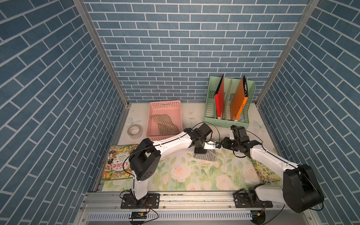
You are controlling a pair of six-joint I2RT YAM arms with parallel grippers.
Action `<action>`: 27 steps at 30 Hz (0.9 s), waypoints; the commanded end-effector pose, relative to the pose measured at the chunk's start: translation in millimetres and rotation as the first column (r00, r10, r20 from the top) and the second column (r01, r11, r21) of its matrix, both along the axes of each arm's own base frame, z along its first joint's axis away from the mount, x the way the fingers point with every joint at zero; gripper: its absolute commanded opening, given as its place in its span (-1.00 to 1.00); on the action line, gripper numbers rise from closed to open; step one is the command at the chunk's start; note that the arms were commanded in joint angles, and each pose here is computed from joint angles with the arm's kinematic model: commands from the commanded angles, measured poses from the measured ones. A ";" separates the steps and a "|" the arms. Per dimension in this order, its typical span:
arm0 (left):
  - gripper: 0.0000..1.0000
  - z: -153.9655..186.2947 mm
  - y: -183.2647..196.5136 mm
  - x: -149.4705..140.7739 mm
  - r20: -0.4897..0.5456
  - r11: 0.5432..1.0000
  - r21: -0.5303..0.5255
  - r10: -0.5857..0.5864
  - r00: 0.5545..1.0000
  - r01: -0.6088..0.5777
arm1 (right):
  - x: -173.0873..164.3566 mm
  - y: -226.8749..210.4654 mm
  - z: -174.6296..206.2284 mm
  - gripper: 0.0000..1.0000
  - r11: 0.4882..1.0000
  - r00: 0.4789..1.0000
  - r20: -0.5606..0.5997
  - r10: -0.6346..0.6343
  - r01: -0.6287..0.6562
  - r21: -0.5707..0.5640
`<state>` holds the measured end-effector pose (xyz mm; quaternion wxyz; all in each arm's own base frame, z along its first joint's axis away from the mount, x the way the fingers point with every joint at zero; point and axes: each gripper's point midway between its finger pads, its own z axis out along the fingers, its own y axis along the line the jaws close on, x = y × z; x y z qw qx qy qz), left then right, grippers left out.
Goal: Fold the square dishcloth
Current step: Fold the cleaning item at the center of the board.
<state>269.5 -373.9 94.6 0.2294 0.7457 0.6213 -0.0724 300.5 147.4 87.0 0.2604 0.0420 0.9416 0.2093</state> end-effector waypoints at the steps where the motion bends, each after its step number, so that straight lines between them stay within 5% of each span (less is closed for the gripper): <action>1: -0.70 0.8 -2.0 10.0 -0.007 1.000 -0.012 0.000 1.000 0.000 | -6.2 -3.4 4.6 -0.36 1.000 1.000 0.010 0.005 -0.005 -0.007; 16: -0.50 -32.0 -9.5 52.3 0.034 0.996 -0.042 0.074 0.997 -0.073 | -40.5 -1.6 23.8 -0.35 0.996 0.999 0.047 0.006 -0.010 0.085; 27: -0.19 -38.9 -9.3 67.0 0.086 0.987 -0.091 0.142 0.986 -0.134 | -67.4 50.7 18.0 -0.37 0.947 0.993 0.046 0.112 -0.121 0.297</action>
